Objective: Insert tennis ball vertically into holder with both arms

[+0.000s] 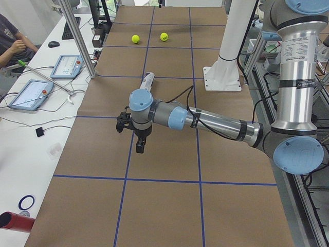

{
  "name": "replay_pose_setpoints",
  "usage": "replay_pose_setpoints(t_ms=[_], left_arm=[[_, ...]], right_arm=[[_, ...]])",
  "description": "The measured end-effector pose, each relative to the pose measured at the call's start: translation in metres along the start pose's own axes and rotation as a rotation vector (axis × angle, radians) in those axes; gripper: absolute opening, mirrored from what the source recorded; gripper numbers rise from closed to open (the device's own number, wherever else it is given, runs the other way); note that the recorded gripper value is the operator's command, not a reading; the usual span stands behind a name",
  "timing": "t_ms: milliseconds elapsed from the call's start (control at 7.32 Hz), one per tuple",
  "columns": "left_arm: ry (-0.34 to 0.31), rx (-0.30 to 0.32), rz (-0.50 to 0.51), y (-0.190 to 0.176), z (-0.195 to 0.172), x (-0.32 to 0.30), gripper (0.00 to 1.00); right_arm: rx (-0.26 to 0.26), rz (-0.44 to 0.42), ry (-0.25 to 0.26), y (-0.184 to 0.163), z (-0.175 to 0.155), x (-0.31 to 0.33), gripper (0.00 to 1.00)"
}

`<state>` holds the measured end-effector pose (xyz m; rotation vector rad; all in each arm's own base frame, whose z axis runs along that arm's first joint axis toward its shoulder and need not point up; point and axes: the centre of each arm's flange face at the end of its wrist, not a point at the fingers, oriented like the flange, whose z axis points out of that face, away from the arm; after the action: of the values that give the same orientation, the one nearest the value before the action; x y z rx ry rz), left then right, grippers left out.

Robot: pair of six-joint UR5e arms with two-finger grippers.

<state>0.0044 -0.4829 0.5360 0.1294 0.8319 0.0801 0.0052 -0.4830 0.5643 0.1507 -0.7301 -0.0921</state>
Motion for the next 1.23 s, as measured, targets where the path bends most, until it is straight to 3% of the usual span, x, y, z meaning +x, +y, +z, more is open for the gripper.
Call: replay_pose_setpoints(t_ms=[819,1229], left_arm=[[0.022,0.021,0.009,0.004,-0.008,0.01,0.99],[0.03,0.077,0.066,-0.008,-0.011,0.019,0.99]], right_arm=[[0.008,-0.006,-0.009,0.001,-0.003,-0.003,0.99],[0.008,-0.007,-0.014,0.001,-0.003,-0.004,0.99]])
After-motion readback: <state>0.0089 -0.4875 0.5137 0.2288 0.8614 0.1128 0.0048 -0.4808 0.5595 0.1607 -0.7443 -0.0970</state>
